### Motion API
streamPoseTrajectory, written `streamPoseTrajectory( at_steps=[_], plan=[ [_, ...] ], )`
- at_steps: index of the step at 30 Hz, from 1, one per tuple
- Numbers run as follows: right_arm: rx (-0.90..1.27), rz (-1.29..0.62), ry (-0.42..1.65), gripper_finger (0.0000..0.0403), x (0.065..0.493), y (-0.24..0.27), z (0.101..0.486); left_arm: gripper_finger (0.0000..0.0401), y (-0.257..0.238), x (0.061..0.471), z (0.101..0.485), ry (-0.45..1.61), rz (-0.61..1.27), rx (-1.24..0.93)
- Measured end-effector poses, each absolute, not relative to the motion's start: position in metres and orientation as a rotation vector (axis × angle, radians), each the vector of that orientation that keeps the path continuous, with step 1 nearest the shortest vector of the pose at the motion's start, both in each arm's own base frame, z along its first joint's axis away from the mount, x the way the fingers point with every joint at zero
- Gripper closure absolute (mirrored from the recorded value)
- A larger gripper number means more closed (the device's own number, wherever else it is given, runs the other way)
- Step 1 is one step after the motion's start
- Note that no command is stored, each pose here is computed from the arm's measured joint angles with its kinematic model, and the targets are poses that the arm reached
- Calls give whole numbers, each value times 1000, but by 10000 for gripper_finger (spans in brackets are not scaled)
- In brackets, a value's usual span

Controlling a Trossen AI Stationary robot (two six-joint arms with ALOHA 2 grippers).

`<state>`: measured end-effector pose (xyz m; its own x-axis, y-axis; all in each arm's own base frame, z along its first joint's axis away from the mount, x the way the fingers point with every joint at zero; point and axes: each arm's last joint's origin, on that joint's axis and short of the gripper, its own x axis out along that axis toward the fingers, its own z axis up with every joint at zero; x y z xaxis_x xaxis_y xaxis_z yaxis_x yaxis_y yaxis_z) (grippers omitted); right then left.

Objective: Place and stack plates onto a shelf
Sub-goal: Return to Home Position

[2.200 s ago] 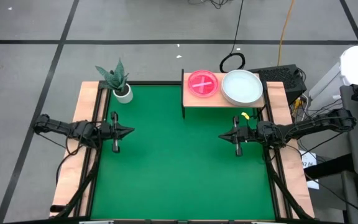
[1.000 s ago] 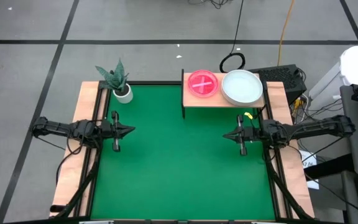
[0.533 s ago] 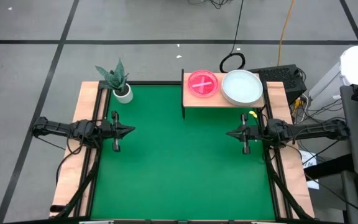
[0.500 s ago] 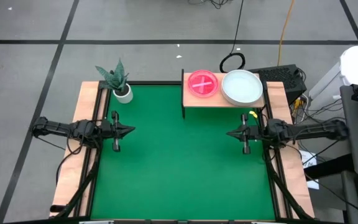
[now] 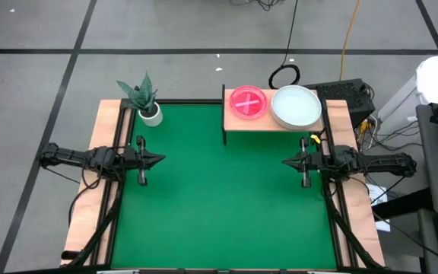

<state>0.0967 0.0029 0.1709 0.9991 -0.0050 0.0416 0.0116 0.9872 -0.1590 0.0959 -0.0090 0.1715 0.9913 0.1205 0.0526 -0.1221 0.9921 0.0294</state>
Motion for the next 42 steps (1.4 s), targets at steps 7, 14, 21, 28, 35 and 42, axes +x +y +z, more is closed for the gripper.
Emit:
streamPoseTrajectory(
  at_steps=[7,14,21,28,35,42],
  plan=[
    [-156,-6,-30,403,97,3,170,400,-9,96,171,-51,122,30],
    [-154,-9,-23,403,97,3,169,400,-9,96,171,-51,122,30],
    [-157,-12,-19,403,97,3,169,400,-9,96,171,-52,119,18],
    [-135,-8,-23,403,97,3,169,400,-10,96,171,-52,110,29],
    [-135,-8,-27,403,97,3,170,400,-11,96,171,-50,77,31],
    [-134,-8,-29,403,97,3,170,400,-11,96,171,-48,66,40]
  ],
)
